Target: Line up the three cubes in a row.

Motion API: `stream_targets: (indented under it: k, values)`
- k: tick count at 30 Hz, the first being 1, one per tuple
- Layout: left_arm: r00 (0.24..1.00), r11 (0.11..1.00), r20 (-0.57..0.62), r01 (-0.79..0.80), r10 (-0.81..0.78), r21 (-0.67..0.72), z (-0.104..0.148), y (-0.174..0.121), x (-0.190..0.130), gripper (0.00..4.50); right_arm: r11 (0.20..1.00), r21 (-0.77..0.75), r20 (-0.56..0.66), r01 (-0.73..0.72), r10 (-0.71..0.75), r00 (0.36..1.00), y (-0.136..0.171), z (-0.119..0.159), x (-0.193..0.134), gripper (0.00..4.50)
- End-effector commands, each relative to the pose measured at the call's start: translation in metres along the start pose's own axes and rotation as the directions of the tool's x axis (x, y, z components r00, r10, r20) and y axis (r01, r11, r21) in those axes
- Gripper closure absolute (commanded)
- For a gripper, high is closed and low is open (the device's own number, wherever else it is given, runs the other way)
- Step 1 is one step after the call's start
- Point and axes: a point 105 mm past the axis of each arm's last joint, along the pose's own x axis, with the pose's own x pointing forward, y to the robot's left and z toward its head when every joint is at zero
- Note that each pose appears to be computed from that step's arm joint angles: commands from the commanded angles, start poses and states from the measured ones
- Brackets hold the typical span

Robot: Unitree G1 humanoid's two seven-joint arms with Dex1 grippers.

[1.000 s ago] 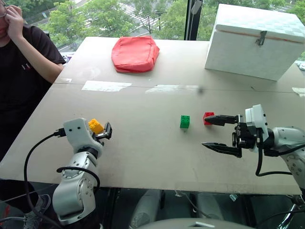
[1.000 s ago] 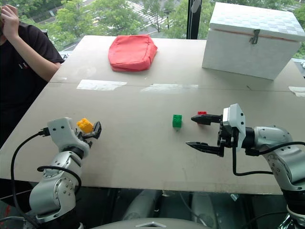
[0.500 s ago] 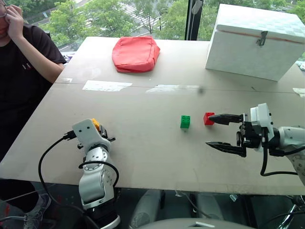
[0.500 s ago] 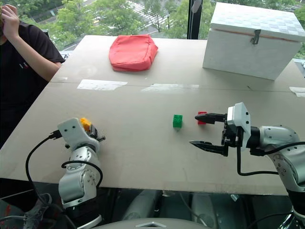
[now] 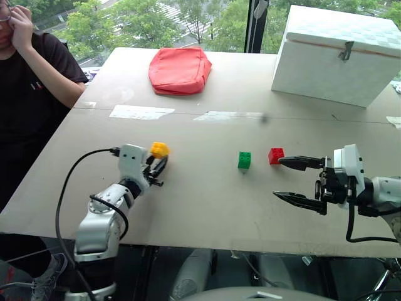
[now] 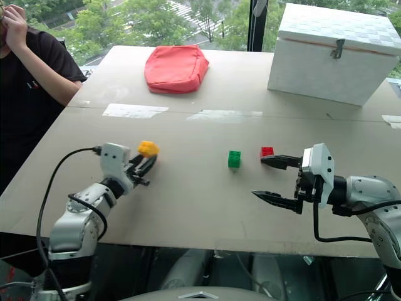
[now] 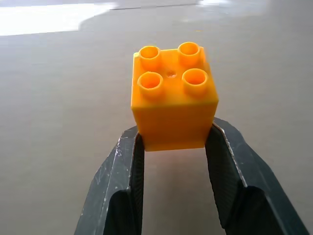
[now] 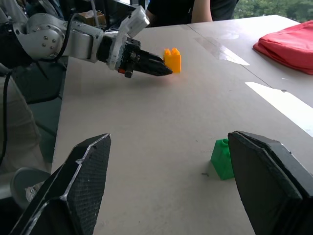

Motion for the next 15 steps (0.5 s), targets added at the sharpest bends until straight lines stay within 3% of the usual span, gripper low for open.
stream_targets:
  k: [1,6,15]
  values:
    - [0.932,0.929,-0.030,0.362,-0.361,0.083,0.008,-0.009,0.007,3.31,0.998,-0.043,0.029,0.034,-0.033,0.999,0.005,0.012,-0.002,0.59]
    - [0.795,0.768,-0.179,0.606,-0.579,0.206,0.012,0.002,0.034,3.31,0.995,-0.034,0.024,0.094,-0.093,0.995,0.018,0.014,-0.006,0.59]
    - [0.673,0.606,-0.264,0.738,-0.691,0.296,0.032,-0.005,0.062,3.31,0.980,-0.009,0.002,0.199,-0.199,0.980,0.037,0.014,-0.015,0.59]
